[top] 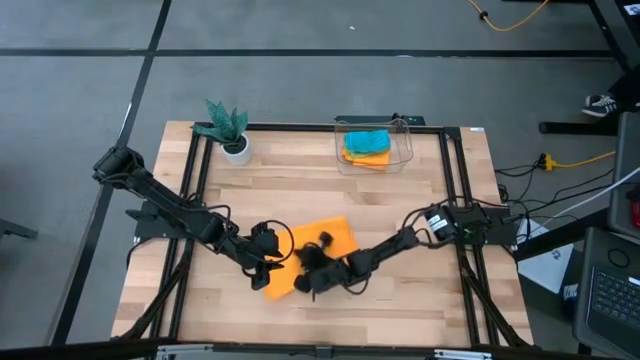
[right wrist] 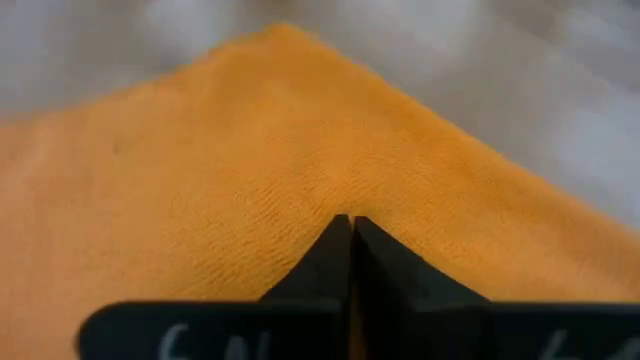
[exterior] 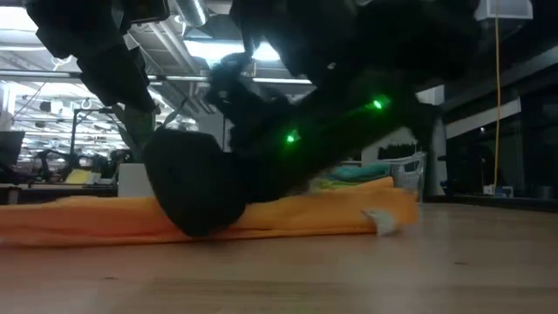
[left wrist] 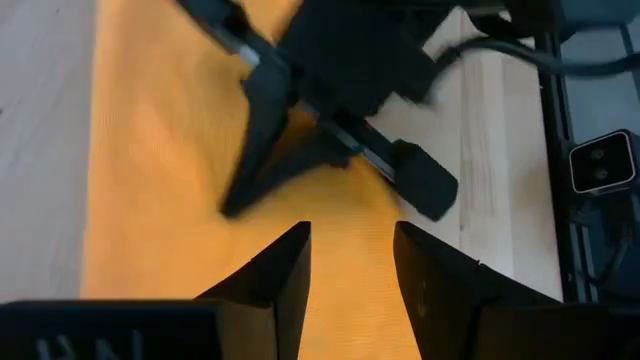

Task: Fold microfiber towels
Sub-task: Fold the orange microfiber towel

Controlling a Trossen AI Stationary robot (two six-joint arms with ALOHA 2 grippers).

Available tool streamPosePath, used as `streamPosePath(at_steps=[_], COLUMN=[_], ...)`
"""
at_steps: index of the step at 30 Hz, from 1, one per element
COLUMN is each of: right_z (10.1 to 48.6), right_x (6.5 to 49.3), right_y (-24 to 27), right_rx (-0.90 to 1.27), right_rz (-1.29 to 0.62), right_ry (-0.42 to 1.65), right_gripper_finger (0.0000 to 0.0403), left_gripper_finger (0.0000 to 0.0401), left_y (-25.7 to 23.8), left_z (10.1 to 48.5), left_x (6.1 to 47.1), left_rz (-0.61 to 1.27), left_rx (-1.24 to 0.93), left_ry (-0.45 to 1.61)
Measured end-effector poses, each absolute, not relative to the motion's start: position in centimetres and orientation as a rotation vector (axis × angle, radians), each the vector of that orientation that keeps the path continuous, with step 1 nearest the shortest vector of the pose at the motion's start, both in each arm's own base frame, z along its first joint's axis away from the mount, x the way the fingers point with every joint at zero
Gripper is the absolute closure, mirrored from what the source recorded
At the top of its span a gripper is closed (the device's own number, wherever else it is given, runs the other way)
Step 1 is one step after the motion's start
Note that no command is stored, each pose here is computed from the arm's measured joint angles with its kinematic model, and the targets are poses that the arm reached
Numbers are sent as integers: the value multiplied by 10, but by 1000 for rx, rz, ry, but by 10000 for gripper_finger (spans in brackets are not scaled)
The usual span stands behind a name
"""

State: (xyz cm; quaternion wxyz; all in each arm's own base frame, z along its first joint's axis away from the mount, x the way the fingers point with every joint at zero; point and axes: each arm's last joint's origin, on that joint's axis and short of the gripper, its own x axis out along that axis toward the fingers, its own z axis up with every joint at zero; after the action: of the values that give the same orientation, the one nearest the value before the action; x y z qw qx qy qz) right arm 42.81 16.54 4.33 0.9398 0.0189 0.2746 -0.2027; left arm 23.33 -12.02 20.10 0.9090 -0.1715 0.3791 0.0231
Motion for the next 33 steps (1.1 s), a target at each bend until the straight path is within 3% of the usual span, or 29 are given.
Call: streamPosePath(at_steps=[6, 10, 14, 18, 25, 33], right_z=[50, 50, 47, 50, 97, 168], right_x=[450, 460, 463, 466, 467, 433], right_y=[145, 112, 71, 39, 25, 40], right_rx=[-178, -121, -22, 73, 275, 90], right_rz=[135, 461, 648, 691, 818, 574], right_ry=[568, 548, 576, 565, 606, 836], right_gripper_finger=[394, 396, 398, 400, 392, 390], left_gripper_finger=[264, 264, 264, 264, 264, 264], left_y=[-120, -122, -125, -126, -126, -125], left_z=[201, 201, 200, 200, 200, 200], left_x=[233, 233, 232, 231, 231, 231], left_rz=[47, 11, -78, -104, -105, -104], left_rx=[-355, -377, -411, -421, -422, -415], left_ry=[783, 805, 857, 872, 871, 871])
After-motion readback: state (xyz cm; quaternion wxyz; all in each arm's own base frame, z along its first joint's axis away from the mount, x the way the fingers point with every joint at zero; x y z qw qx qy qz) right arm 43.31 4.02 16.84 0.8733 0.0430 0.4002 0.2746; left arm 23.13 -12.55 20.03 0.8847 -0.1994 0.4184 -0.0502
